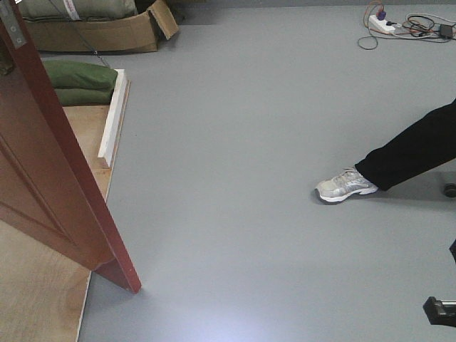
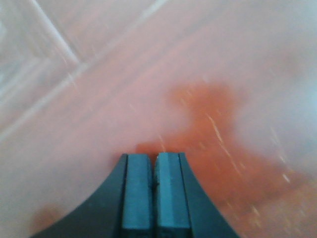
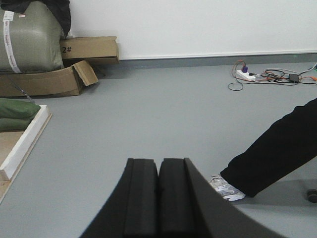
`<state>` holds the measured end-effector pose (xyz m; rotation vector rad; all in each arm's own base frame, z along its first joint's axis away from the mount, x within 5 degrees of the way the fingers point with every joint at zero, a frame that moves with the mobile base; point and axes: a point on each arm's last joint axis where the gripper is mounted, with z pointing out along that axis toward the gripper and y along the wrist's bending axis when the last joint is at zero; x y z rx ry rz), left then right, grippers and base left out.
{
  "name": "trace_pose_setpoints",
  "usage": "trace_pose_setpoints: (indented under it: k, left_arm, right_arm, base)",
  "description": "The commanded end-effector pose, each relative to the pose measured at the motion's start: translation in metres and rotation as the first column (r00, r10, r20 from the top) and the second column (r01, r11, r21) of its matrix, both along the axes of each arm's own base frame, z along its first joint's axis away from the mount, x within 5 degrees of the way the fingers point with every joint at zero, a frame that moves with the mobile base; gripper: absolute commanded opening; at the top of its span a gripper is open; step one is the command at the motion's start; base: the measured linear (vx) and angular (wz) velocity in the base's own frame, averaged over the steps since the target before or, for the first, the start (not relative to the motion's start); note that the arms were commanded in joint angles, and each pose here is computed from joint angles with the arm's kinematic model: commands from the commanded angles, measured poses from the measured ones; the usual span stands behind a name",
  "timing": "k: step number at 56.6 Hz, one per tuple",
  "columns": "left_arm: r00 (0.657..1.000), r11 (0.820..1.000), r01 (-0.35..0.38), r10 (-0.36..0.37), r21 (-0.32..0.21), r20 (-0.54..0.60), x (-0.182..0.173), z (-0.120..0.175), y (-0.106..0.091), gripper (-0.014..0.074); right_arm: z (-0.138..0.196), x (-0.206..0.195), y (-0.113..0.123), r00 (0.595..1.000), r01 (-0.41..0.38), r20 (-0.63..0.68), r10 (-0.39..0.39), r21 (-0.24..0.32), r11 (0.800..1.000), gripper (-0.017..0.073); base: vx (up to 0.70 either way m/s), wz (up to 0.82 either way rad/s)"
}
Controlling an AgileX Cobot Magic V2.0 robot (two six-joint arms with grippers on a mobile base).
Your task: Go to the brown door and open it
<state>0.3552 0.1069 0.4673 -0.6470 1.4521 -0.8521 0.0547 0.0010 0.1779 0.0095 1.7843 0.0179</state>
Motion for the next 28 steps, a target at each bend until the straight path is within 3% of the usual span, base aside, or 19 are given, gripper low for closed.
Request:
trace_pose_setpoints:
  k: [1,28]
  left_arm:
    - [0.997,1.000,0.013,-0.011,-0.015,0.082,-0.0136,0.0256,-0.0087,-0.0003]
    - [0.997,1.000,0.013,-0.011,-0.015,0.082,-0.0136,0.0256,-0.0087,-0.0003]
  right_arm:
    - [0.0060,0.0008,-0.0007,0.996,0.009,0.087,-0.008,-0.006,1.000,0.0000]
    - [0.0060,0.0008,-0.0007,0.996,0.009,0.087,-0.008,-0.006,1.000,0.0000]
  base:
    - [0.11,-0.04]
    - [0.13,-0.04]
